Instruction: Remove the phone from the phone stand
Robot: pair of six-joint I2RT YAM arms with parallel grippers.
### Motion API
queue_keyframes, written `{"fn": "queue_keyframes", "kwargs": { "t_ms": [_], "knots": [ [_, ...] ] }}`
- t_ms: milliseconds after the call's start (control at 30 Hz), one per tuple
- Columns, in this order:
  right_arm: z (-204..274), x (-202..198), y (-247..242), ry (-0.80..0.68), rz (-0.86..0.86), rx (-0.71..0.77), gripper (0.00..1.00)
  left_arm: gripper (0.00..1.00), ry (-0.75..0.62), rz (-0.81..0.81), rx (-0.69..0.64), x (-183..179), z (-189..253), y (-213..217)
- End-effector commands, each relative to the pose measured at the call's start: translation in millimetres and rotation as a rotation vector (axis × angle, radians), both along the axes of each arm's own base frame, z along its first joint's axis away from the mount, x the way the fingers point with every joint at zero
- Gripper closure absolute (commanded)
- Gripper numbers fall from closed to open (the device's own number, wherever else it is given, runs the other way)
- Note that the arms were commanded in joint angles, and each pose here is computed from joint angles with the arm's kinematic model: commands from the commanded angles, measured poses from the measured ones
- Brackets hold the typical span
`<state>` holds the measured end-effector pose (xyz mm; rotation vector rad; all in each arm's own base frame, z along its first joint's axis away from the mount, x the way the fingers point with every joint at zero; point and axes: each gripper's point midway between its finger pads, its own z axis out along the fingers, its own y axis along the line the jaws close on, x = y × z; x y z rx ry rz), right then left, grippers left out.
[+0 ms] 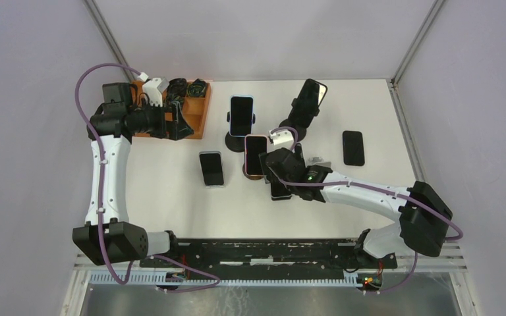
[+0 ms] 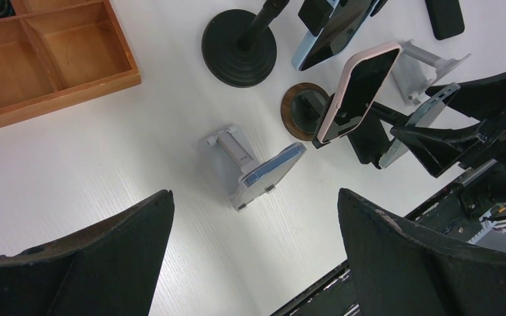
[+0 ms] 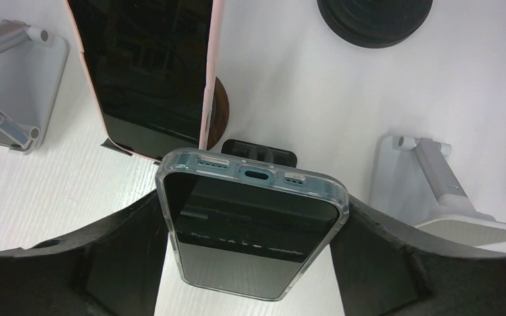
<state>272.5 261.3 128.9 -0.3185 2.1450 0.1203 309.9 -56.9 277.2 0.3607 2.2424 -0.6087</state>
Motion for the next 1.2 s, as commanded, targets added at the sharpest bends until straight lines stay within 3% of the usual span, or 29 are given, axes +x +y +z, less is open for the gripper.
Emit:
{"fn": "queue_keyframes", "kwargs": {
  "t_ms": [0, 200, 433, 633, 733, 933, 1167],
  "knots": [
    [21, 4, 2, -0.043, -0.014, 0.043, 0.24, 0.0, -0.089, -0.043, 0.008, -3, 25, -4],
    [72, 6, 2, -0.117, 0.01, 0.108, 0.43, 0.0, -0.085, -0.045, 0.004, -2, 24, -5],
    [121, 2, 2, -0.167, 0.032, 0.19, 0.53, 0.0, -0.079, -0.047, 0.003, -2, 23, -5],
    [153, 15, -22, -0.185, -0.028, 0.151, 0.71, 0.0, -0.077, -0.048, 0.024, -1, 24, -2],
    [165, 31, -49, -0.172, -0.075, 0.154, 0.77, 0.0, -0.069, -0.042, 0.018, 1, 24, -2],
    [191, 48, -128, -0.198, -0.225, 0.133, 0.78, 0.0, -0.085, -0.053, 0.016, -1, 28, -3],
    [150, 67, -225, -0.098, -0.423, 0.045, 0.8, 0.0, -0.09, -0.059, 0.02, -1, 28, -3]
  ]
}}
